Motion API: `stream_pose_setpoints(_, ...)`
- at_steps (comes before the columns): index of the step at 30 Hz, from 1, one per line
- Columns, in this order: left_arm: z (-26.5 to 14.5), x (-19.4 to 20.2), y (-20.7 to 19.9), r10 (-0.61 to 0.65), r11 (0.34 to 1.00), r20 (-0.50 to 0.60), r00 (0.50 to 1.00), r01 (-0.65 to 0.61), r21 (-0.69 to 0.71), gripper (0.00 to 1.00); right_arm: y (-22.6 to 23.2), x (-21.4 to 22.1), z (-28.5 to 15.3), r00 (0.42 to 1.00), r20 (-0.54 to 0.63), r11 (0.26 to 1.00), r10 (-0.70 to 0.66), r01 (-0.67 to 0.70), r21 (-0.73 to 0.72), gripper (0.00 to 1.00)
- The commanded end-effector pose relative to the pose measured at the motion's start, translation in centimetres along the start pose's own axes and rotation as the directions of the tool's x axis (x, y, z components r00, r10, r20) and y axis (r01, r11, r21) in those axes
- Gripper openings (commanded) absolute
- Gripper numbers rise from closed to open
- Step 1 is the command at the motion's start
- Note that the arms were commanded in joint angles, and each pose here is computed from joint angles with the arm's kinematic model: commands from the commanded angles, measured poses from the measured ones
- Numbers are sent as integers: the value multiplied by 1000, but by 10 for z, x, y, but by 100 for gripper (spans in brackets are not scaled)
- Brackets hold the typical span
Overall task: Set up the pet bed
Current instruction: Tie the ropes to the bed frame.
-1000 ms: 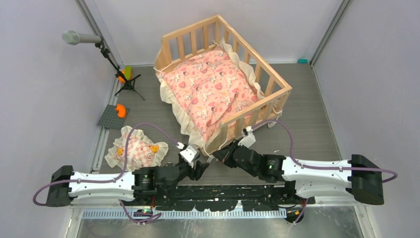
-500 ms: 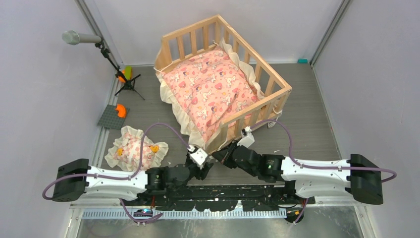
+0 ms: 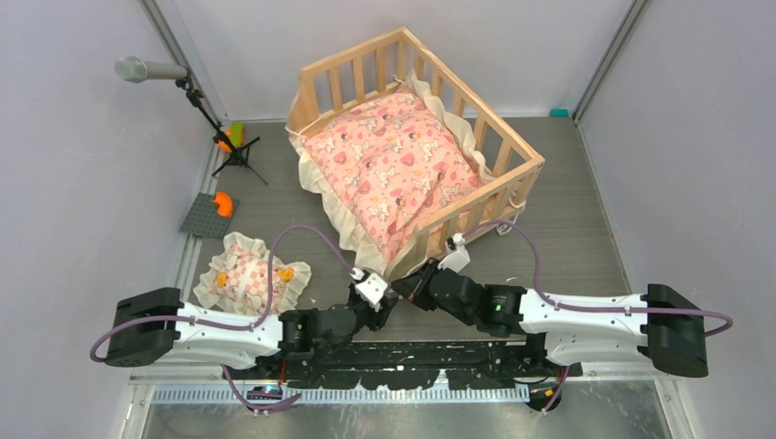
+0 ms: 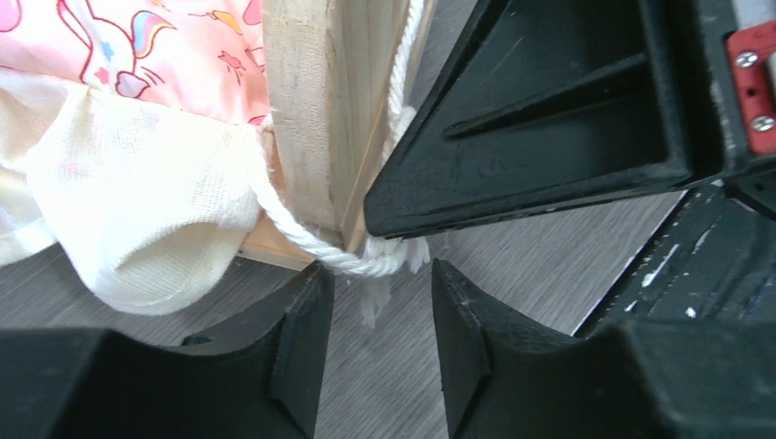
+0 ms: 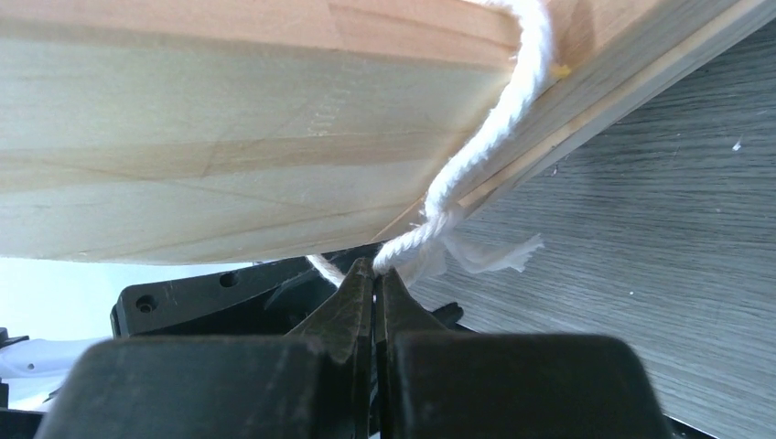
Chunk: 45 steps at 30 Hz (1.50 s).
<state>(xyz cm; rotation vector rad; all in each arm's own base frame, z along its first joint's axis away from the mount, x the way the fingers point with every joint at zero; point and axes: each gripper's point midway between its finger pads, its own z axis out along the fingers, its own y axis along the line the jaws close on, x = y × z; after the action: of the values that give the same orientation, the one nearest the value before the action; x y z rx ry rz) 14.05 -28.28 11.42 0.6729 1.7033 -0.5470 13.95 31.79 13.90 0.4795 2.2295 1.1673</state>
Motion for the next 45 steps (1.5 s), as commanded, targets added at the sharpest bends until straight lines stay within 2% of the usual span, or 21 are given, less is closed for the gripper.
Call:
stream_pose_setpoints(1,7,-18,-8,-72,997,46,996,72,11,49,24,-5,-2,999,12,998,36,-35,-59,0)
stream_pose_setpoints(4,7,-15,-8,-79,997,38,996,79,11,48,23,-5,-4,999,15,998,38,-37,-60,0)
stream_pose_setpoints(11,10,-13,-2,-71,997,35,997,72,-38,18,22,-6,-5,999,17,997,44,-43,-62,0)
stream_pose_setpoints(16,10,-9,-1,-79,996,24,997,80,-46,11,20,-9,-6,999,27,997,44,-42,-57,0)
stream_pose_setpoints(19,9,-8,1,-88,995,25,996,90,-52,0,18,-13,-9,998,41,998,45,-43,-51,0)
stream_pose_setpoints(20,9,-8,1,-91,994,26,996,92,-54,0,20,-14,-10,998,46,998,45,-42,-56,1)
stream_pose_setpoints(25,9,-9,4,-86,993,25,996,88,-74,0,12,-25,-22,997,78,999,15,-12,-38,27)
stream_pose_setpoints(28,9,-9,4,-85,993,25,996,87,-75,0,10,-32,-33,996,93,999,-7,11,-44,35)
stream_pose_setpoints(32,10,-10,4,-89,993,23,996,91,-78,0,-3,-39,-46,989,102,994,-105,107,-13,38)
stream_pose_setpoints(36,10,-10,3,-98,992,19,995,99,-75,0,-34,-32,-48,953,61,955,-296,295,13,38)
stream_pose_setpoints(39,9,-12,3,-103,992,24,994,105,-74,0,-45,-26,-41,926,84,926,-368,373,-57,39)
stream_pose_setpoints(45,9,-15,1,-110,992,23,994,111,-65,0,-33,-28,-36,892,237,862,-385,439,-253,45)
